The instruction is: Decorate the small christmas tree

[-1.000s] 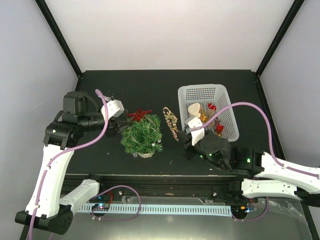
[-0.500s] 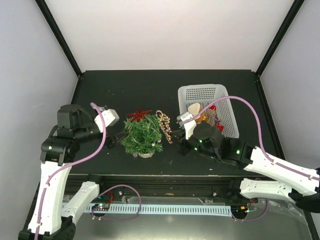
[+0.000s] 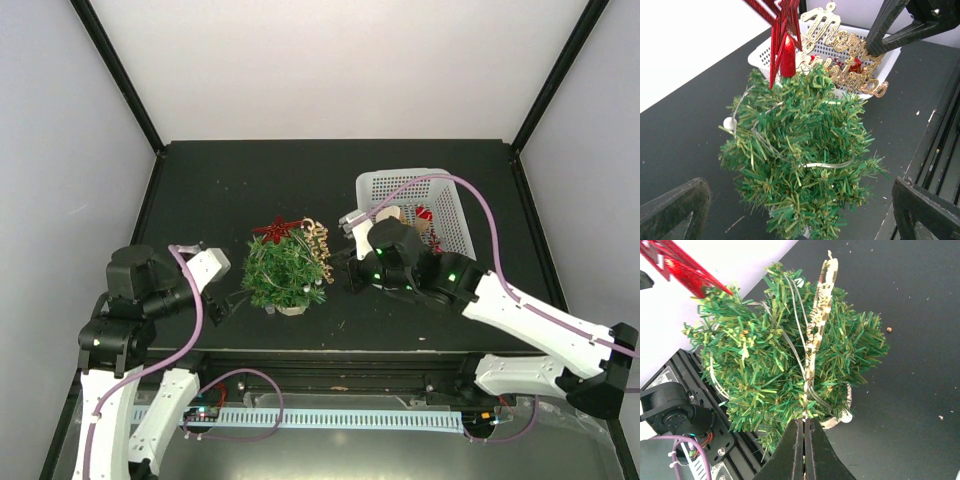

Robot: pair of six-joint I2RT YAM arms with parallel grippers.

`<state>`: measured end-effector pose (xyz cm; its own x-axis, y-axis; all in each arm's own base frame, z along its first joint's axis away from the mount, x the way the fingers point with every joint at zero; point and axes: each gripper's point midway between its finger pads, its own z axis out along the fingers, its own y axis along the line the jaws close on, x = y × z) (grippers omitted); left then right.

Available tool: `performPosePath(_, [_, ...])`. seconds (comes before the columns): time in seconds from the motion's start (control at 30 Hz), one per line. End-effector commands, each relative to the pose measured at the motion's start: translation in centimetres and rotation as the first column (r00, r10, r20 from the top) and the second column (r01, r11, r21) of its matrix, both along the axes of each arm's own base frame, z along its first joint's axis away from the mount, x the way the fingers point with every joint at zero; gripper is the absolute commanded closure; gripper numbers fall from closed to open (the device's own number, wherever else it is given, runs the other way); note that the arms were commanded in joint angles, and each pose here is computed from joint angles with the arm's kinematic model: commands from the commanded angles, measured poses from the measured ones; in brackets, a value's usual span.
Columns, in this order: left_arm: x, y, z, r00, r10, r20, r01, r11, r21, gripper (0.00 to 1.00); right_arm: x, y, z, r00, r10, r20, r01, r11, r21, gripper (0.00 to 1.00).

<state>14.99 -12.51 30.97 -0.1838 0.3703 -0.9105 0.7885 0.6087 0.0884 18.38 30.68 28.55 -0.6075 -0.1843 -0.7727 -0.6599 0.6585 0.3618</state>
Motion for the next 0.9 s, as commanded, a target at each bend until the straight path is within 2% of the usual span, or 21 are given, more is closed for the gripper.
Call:
performPosePath(0.0, [-0.3,0.0,0.1,1.0,0.017,0.0,-0.017,0.999,-0.046,0.01,0.1,0.7,0.3,0.997,0.026,-0.067,-0.024,0.999,0.023,0.99])
performPosePath(0.47, [-0.3,-0.1,0.3,1.0,0.011,0.014,-0.01,0.998,-0.068,0.01,-0.2,2.2,1.0,0.987,0.08,-0.139,-0.074,0.996,0.044,0.99])
performPosePath(0.7, [-0.4,0.0,0.5,1.0,0.019,0.023,-0.017,0.997,-0.07,0.01,0.4,2.9,-1.3,0.977,0.072,-0.199,-0.079,0.997,-0.024,0.99])
performPosePath(0.87, [-0.5,0.0,0.5,0.999,0.019,0.029,-0.016,0.997,-0.071,0.01,0.7,3.1,-1.8,0.974,0.073,-0.213,-0.077,0.997,-0.014,0.99])
